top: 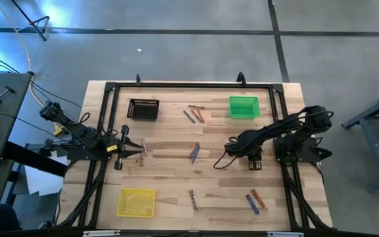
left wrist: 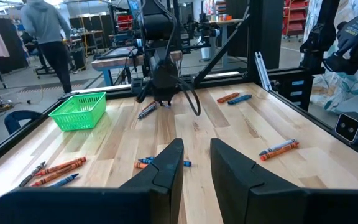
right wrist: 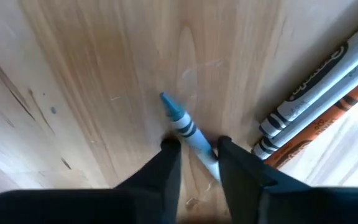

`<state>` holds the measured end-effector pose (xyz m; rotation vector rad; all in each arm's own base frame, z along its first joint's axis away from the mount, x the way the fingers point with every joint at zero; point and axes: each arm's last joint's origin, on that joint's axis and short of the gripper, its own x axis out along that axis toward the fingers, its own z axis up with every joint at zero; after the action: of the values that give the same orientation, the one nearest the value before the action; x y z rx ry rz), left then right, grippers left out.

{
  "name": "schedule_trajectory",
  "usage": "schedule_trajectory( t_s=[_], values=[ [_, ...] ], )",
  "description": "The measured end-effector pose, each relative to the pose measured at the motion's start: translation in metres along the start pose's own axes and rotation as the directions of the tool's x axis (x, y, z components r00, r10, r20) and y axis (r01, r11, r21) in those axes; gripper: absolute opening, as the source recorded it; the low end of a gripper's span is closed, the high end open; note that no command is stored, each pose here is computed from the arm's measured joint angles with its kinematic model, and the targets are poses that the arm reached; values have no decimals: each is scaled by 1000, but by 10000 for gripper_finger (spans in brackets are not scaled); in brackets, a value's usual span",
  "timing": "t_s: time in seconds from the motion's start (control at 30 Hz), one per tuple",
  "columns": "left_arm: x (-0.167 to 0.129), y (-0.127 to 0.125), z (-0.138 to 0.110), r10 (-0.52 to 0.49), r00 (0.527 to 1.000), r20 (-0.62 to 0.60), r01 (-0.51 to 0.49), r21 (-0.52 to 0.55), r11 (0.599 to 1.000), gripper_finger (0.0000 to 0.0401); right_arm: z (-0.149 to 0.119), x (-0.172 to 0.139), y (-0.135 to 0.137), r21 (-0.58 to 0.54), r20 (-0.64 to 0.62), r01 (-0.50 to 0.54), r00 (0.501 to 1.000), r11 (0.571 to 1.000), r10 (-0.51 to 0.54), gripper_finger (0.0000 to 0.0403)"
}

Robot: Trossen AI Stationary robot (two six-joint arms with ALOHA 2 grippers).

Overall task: Sort crayons
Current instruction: Put the gray crayon into the green bin

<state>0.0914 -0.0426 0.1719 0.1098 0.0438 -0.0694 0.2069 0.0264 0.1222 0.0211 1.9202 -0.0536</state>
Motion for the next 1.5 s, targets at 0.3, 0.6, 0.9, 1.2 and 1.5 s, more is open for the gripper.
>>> schedule_trajectory(
  t_s=[0.3,0.6,0.9,1.2,1.5],
  values=[
    [0,0,0,0,1000,0,0,0,1000,70,0,0,0,25,-3,0,1000,1000,0,13],
    [0,0,0,0,1000,0,0,0,1000,70,3,-12,1,50,-15,0,1000,999,1,4],
    [0,0,0,0,1000,0,0,0,1000,70,13,-35,3,48,39,-12,999,999,10,2],
    [0,0,0,0,1000,0,0,0,1000,70,30,-73,4,46,197,47,979,998,-55,1],
    [0,0,0,0,1000,0,0,0,1000,70,44,-120,-30,346,332,276,858,897,-392,1]
  ],
)
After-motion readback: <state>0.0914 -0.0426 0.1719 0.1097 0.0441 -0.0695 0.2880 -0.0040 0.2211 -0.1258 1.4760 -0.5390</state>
